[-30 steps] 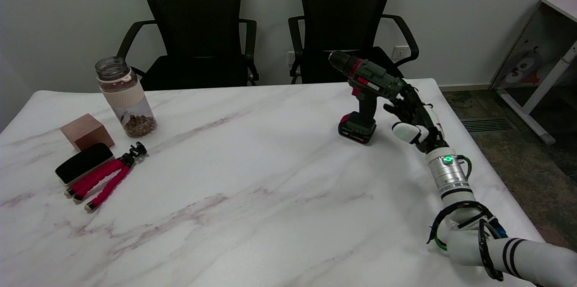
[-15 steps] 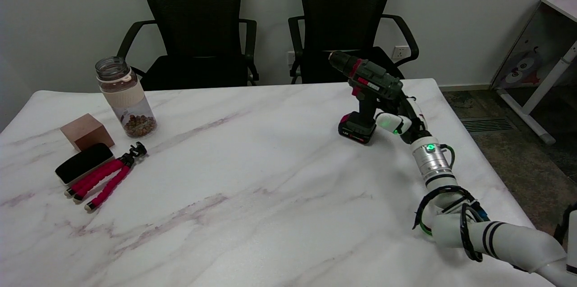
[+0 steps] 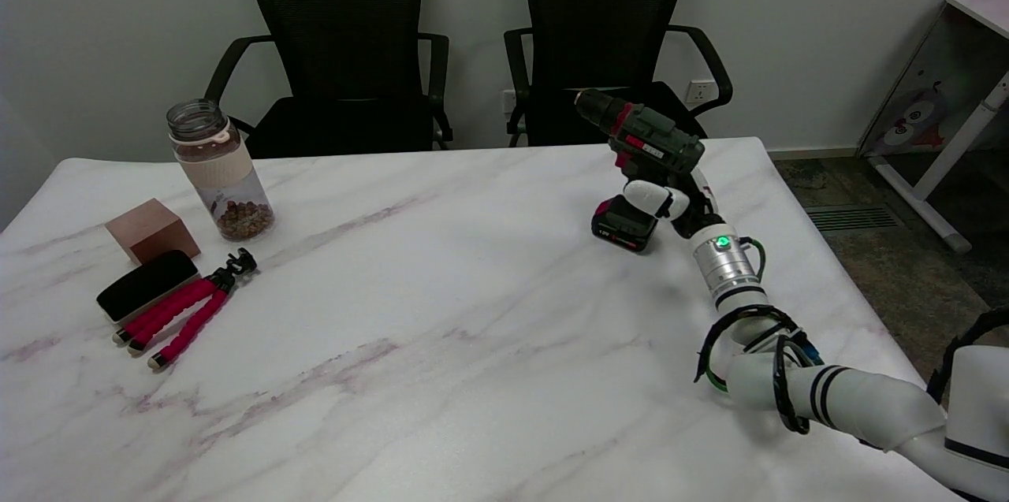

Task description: Pick up the power screwdriver.

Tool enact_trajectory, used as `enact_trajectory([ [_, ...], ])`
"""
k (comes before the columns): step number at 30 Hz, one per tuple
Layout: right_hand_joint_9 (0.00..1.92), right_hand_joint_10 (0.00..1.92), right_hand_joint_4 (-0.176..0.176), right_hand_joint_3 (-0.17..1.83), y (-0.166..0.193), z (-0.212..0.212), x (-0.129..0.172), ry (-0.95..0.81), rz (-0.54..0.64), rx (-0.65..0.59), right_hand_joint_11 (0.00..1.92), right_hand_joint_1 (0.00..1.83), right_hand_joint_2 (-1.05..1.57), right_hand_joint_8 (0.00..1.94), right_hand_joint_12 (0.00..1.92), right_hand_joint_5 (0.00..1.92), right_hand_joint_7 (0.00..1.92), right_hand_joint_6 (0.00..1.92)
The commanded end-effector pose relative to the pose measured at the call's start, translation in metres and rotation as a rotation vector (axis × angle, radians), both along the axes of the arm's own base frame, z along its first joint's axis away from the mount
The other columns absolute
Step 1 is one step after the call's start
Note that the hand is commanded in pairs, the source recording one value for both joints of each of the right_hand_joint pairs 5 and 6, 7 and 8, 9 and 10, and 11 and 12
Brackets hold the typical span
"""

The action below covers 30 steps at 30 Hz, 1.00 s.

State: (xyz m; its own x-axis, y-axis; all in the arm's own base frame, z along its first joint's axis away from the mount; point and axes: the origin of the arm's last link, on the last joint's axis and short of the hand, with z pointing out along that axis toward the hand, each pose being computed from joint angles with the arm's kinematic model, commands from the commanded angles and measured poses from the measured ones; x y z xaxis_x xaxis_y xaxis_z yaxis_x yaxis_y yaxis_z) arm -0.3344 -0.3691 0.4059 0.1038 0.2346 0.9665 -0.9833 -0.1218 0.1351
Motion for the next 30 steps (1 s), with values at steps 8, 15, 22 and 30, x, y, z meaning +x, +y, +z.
enact_trajectory([
  [8, 0.28, 0.28, 0.074, 0.51, -0.0263, -0.0156, 0.0069, 0.01, -0.028, 0.029, 0.42, 0.82, -0.27, 0.12, 0.42, 0.12, 0.12, 0.12],
  [15, 0.37, 0.37, 0.073, 0.5, -0.025, -0.0134, 0.0055, 0.008, -0.032, 0.021, 0.64, 0.83, -0.22, 0.12, 0.64, 0.12, 0.12, 0.12],
  [22, 0.63, 0.63, 0.068, 0.49, -0.0234, -0.0105, 0.0041, 0.001, -0.034, 0.008, 1.32, 0.91, 0.02, 0.13, 1.32, 0.13, 0.13, 0.13],
  [30, 1.18, 1.18, 0.055, 0.59, -0.0219, -0.0066, 0.0024, -0.01, -0.039, -0.01, 1.75, 0.92, 0.21, 0.2, 1.75, 0.2, 0.2, 0.2],
])
